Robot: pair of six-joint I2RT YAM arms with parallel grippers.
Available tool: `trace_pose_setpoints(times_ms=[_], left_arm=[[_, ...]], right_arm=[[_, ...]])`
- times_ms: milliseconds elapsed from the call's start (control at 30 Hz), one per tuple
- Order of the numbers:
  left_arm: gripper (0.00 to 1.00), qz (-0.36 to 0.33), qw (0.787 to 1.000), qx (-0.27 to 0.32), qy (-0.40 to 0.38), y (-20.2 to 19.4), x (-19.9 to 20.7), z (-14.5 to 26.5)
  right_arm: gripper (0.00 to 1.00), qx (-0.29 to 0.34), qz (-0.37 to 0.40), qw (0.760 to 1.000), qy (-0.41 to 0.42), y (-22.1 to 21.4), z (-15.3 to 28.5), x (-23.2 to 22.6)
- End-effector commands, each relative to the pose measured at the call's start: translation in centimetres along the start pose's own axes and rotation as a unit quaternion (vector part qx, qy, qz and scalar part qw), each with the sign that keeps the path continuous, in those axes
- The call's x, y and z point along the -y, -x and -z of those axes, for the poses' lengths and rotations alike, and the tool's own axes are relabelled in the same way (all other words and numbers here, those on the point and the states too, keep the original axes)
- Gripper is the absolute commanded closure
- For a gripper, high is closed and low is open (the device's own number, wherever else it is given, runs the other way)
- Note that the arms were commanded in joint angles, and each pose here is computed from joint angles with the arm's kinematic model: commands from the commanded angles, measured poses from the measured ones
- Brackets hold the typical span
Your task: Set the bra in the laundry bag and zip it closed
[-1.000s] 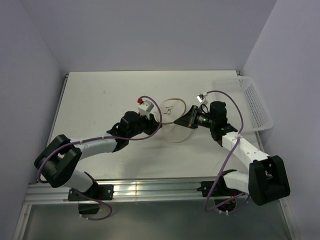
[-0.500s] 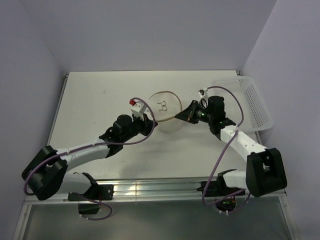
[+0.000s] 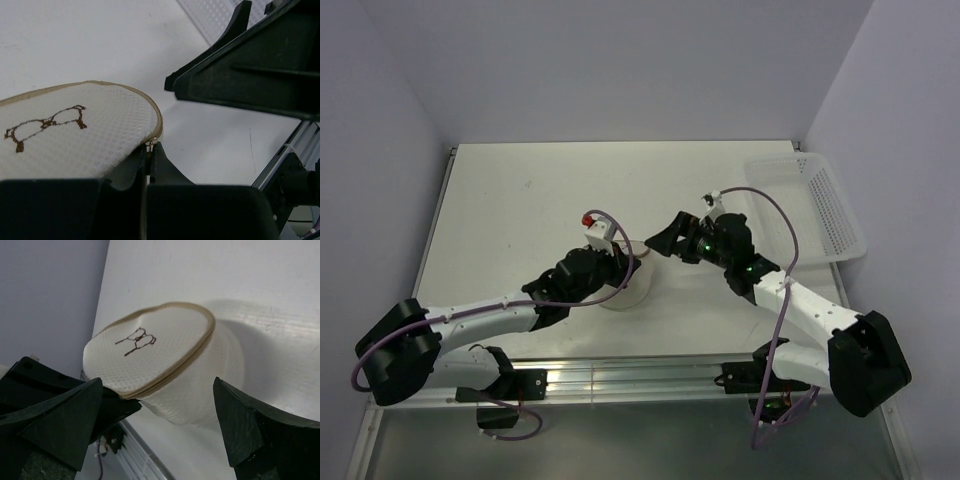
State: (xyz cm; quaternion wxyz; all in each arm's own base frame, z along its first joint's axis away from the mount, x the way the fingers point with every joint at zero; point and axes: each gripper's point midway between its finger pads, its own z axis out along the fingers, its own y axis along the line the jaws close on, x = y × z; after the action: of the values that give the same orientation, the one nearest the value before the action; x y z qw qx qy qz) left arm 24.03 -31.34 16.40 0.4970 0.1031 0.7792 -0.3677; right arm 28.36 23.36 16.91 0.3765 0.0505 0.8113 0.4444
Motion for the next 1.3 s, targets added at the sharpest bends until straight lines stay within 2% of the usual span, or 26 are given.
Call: trace_pose_setpoints(times_ms=[0, 33, 133, 267, 433, 533, 600, 633, 700, 833, 867, 900, 1000, 1267], left_arm=[[1.0, 0.023, 0.999, 0.029, -0.013, 2.0, 1.9, -1.1], [1.0, 0.022, 0.999, 0.025, -0.016, 1.8, 2.1, -1.3], [1.0, 0.021, 0.999, 0.021, -0.015, 1.3, 2.1, -1.1], [1.0, 0.023, 0.999, 0.019, -0.014, 1.0, 1.9, -0.8], [1.0, 0.02, 0.999, 0.024, -0.015, 1.2, 1.9, -0.6], [1.0, 0.022, 0.999, 0.031, -0.013, 1.4, 1.8, -0.2], [1.0, 0.022, 0.999, 0.031, -0.017, 1.4, 1.9, -0.1], [1.0, 0.021, 0.999, 0.03, -0.021, 1.3, 2.1, -0.1], [1.0, 0.02, 0.999, 0.029, -0.02, 1.2, 2.1, -0.1], [1.0, 0.017, 0.999, 0.031, -0.023, 1.4, 2.2, 0.1], [1.0, 0.016, 0.999, 0.03, -0.023, 1.4, 2.2, 0.1], [1.0, 0.016, 0.999, 0.03, -0.022, 1.3, 2.2, 0.2], [1.0, 0.012, 0.999, 0.03, -0.019, 1.3, 2.0, 0.4], [1.0, -0.005, 1.0, 0.027, 0.008, 1.4, 0.6, 1.9]], right_arm=[[0.02, 0.036, -0.03, 0.999, 0.026, 0.4, -0.8, -1.6], [0.03, 0.035, -0.036, 0.998, 0.04, 0.6, -1.0, -2.4], [0.15, 0.031, -0.04, 0.997, 0.063, 0.6, -1.1, -3.5], [0.27, 0.011, -0.046, 0.997, 0.055, -0.3, -1.6, -3.5], [0.28, -0.005, -0.057, 0.998, 0.023, -2.0, -2.0, -1.9], [0.25, 0.016, -0.042, 0.999, -0.006, -1.7, -1.4, -0.9], [0.3, 0.019, -0.031, 0.999, -0.009, -1.5, -1.2, -1.1], [0.45, 0.015, -0.031, 0.999, -0.003, -1.5, -1.2, -1.3], [0.48, -0.006, -0.036, 0.999, 0.014, -2.0, -1.4, -2.3], [0.46, -0.02, -0.043, 0.999, 0.021, -2.7, -1.9, -2.6], [0.49, -0.019, -0.047, 0.998, 0.024, -2.7, -2.0, -2.8], [0.69, -0.015, -0.048, 0.998, 0.029, -2.5, -2.0, -3.0], [1.0, 0.008, -0.041, 0.999, 0.029, -1.4, -2.1, -3.3], [1.0, 0.08, 0.012, 0.997, 0.013, 3.2, -1.9, -4.4]])
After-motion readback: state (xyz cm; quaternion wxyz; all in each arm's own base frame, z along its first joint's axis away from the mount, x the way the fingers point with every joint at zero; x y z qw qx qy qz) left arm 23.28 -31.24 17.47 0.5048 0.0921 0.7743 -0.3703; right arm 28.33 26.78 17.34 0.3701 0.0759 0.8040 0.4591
